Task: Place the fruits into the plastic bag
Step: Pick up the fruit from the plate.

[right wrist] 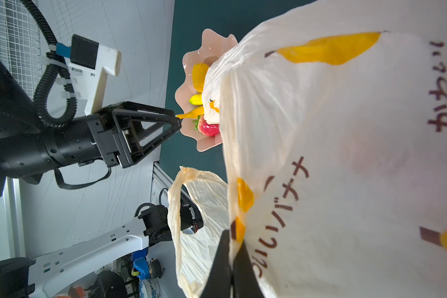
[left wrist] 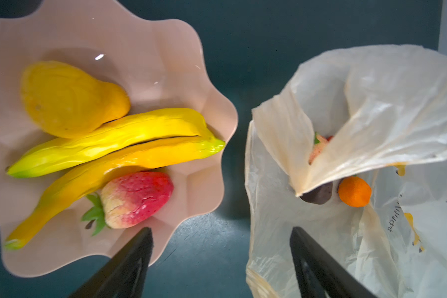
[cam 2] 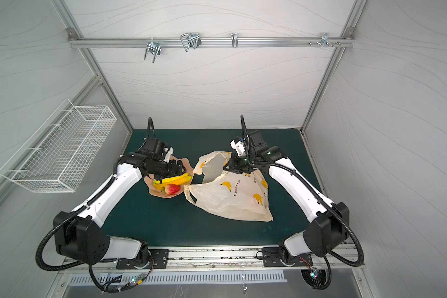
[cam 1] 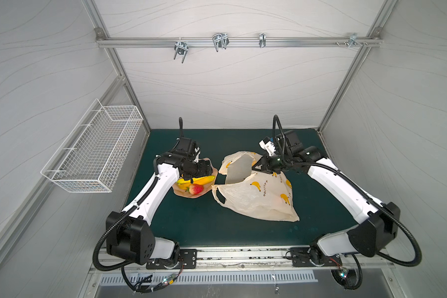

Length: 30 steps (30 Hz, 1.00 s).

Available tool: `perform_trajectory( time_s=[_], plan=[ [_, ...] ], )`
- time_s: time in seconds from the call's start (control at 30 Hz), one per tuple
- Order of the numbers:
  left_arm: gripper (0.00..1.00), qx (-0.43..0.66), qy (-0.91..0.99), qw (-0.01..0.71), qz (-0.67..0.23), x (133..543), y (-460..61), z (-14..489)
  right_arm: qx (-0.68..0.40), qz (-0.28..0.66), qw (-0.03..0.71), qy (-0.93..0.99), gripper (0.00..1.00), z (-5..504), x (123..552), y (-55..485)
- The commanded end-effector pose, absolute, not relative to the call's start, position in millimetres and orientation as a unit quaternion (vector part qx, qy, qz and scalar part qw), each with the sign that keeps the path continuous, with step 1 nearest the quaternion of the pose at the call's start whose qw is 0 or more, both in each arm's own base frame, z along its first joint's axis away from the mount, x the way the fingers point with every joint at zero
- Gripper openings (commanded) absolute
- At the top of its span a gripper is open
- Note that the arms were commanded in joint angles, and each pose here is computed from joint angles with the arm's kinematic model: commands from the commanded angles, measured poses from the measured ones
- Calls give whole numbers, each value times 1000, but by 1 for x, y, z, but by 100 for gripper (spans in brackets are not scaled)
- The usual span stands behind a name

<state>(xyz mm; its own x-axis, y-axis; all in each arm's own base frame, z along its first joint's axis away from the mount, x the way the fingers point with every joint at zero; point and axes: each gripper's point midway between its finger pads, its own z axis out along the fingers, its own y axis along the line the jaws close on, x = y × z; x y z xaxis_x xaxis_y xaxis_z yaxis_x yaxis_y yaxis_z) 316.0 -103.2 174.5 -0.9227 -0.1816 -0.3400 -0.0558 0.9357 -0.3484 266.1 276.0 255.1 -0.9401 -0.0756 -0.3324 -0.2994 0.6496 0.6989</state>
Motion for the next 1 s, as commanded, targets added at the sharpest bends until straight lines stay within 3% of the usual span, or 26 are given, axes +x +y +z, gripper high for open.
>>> perform_trajectory(
  time_s=[0.0, 0.43, 0.7, 0.97],
  plan=[
    [85, -101, 965, 199, -141, 324, -77, 184, -111, 405, 150, 895, 0, 266, 266, 273],
    [90, -182, 961, 190, -90, 361, -26, 166, -112, 406, 148, 895, 0, 268, 262, 272],
    [99, -206, 964, 155, -70, 379, -7, 130, -114, 407, 145, 895, 0, 268, 262, 272],
    [99, -217, 965, 132, -59, 396, 1, 101, -115, 403, 143, 897, 0, 267, 262, 272]
  ],
)
